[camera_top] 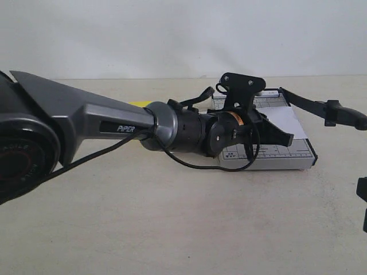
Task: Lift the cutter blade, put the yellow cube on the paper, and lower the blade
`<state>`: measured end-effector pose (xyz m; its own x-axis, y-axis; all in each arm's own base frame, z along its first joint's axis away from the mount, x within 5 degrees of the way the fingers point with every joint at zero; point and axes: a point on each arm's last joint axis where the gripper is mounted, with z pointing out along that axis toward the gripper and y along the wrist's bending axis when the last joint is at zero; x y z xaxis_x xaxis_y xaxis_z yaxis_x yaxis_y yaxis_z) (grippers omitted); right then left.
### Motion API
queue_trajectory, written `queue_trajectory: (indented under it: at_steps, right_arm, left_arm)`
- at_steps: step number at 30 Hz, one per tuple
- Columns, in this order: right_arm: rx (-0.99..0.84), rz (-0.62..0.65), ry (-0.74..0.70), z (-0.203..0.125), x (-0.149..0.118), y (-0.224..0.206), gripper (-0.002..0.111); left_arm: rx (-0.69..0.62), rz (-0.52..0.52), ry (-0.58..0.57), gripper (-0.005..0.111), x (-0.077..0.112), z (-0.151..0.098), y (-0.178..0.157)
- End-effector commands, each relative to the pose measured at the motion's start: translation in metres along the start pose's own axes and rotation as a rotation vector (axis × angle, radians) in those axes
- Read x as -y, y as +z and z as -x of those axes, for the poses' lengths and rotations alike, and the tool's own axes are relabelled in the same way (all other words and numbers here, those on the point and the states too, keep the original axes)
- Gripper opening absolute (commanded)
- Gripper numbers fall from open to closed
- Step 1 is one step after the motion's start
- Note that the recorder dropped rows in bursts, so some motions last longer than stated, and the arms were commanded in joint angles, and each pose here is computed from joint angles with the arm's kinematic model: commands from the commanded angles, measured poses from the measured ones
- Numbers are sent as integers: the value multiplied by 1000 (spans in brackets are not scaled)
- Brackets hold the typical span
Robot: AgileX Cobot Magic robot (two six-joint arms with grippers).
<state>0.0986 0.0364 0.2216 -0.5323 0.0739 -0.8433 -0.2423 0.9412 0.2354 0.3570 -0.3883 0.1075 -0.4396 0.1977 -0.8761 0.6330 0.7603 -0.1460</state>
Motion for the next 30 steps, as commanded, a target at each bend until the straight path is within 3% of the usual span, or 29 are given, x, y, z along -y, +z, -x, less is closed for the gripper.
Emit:
queue_trajectory:
  at_steps: [1,7,14,21,30]
  right_arm:
    - [-3,-3,-1,0,0,0,0]
    - [-2,-2,2,0,0,0,0]
    - [-2,0,8,0,0,0,0]
    - [-2,0,11,0,0,0,0]
    - [-2,0,10,0,0,0,0]
  left_arm:
    - [5,10,1,5,-3,-8,6]
    - [-33,11,2,5,-4,-20,10]
    - [-61,2,19,5,-3,-21,11]
    - [-201,-44,102,5,4,-21,21]
    - [-243,-72,92,5,11,-20,39]
